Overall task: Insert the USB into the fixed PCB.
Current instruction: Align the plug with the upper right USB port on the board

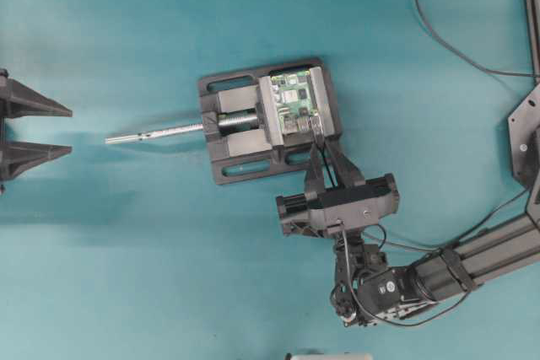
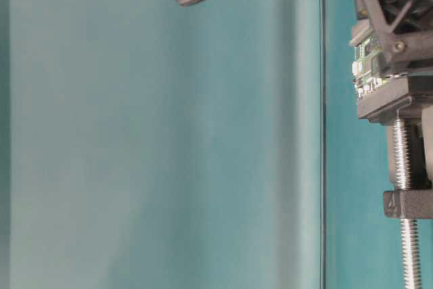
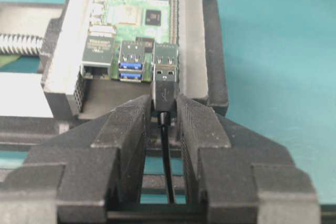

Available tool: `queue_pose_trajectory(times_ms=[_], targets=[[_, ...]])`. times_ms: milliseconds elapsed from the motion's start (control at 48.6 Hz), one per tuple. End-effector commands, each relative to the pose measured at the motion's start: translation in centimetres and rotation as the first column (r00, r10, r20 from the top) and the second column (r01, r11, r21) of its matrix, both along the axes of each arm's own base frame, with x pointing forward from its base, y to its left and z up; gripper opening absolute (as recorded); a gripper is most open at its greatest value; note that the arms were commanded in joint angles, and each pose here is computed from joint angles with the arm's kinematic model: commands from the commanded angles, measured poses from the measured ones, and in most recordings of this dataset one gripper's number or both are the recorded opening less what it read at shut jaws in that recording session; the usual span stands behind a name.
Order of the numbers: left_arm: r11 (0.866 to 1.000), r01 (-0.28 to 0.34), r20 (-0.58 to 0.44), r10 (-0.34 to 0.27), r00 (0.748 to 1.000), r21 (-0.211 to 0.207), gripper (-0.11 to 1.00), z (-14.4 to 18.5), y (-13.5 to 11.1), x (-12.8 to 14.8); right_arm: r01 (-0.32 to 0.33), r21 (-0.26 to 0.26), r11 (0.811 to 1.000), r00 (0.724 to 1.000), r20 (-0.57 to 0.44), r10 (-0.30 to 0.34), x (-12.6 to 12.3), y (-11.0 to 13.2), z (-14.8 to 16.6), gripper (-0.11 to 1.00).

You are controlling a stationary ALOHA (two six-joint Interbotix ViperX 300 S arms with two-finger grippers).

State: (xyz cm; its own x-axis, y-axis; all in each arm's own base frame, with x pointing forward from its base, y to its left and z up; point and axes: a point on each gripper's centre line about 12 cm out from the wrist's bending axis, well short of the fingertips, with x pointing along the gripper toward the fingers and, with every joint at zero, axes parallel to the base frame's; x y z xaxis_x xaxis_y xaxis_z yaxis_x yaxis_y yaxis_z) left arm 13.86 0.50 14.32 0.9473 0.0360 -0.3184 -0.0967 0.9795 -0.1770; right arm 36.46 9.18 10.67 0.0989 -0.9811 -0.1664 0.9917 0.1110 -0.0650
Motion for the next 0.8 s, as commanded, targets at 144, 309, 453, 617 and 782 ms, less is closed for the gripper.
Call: queue_pose_trajectory(times_ms=[144,309,453,617,782], targets=[[1.0,-0.001,0.012,0.001,1.0,0.003,0.85,0.4,0.0,0.2,0.024,0.012,1.0,0.999,0.038,-0.024,0.3,-0.8,1.8,0.21],[1.0,0.0,0.011,0.0,1.0,0.003,0.85,0.4,0.0,0.2,0.032,0.006,0.999,0.999,0.026,-0.032,0.5,-1.1,1.2,0.21],[1.0,0.0,0.011,0.0,1.0,0.003,0.85,0.4,0.0,0.2,0.04,0.006,0.999,0.999,0.026,-0.04,0.6,-1.3,1.2,0.21],[1.0,-0.001,0.012,0.001,1.0,0.003,0.85,0.4,0.0,0.2,0.048,0.004,0.999,0.999,0.025,-0.048,0.7,-1.8,1.2,0.21],[1.0,-0.001,0.012,0.0,1.0,0.003,0.85,0.4,0.0,0.2,0.052,-0.004,0.999,0.998,0.022,-0.052,0.7,-2.2,1.2,0.21]])
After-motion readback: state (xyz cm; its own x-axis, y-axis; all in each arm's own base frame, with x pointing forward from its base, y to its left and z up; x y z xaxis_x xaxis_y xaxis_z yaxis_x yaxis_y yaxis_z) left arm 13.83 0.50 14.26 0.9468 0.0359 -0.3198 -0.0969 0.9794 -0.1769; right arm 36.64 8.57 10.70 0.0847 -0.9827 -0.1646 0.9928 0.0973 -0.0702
